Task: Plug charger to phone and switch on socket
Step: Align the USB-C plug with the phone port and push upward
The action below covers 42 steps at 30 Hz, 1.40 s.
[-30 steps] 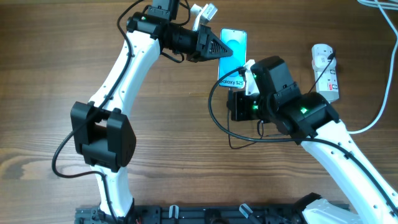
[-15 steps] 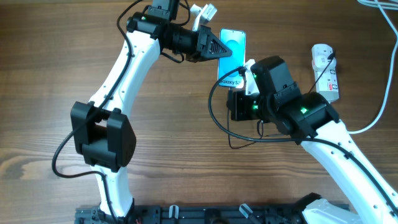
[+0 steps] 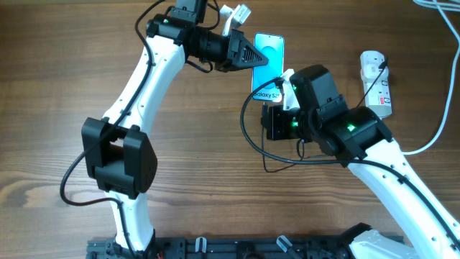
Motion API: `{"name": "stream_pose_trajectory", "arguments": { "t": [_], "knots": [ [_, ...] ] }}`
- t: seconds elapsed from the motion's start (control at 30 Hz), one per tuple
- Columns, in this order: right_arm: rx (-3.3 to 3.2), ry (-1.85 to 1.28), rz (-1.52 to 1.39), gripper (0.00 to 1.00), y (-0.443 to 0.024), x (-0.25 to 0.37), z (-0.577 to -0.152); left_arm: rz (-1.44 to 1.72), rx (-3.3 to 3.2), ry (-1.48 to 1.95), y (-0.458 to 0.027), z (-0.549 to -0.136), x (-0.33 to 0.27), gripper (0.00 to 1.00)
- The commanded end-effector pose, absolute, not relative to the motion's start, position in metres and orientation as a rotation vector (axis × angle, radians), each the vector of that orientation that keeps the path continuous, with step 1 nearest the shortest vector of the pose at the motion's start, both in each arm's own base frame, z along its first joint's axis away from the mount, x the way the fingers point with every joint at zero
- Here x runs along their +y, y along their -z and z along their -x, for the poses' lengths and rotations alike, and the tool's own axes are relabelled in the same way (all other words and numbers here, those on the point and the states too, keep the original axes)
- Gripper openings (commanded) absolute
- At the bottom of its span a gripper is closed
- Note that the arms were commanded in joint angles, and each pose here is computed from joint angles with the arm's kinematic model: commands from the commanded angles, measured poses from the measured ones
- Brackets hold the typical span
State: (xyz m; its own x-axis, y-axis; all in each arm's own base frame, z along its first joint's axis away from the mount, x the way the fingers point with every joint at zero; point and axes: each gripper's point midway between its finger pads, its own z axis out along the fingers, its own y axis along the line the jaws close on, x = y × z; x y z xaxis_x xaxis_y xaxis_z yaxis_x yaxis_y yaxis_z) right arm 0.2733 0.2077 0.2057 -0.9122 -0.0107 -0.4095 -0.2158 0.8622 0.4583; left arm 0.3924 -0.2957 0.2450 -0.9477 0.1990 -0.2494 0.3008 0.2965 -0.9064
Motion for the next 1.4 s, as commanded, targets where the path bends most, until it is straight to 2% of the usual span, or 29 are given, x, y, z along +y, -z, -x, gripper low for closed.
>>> {"name": "stream_pose_trajectory", "arguments": {
  "t": [0.0,1.37],
  "knots": [
    [2.646,-0.744,0.171,0.04,-0.2076,0.2128,-0.2726,-0.548,2.369,1.786,-0.272,-0.3854,-0.2968,0.04],
    [2.638,-0.71,0.138,0.05,-0.2073,0.209,-0.2774,-0.54,2.385,1.753,-0.2682,-0.3876,-0.2959,0.04]
  ]
}}
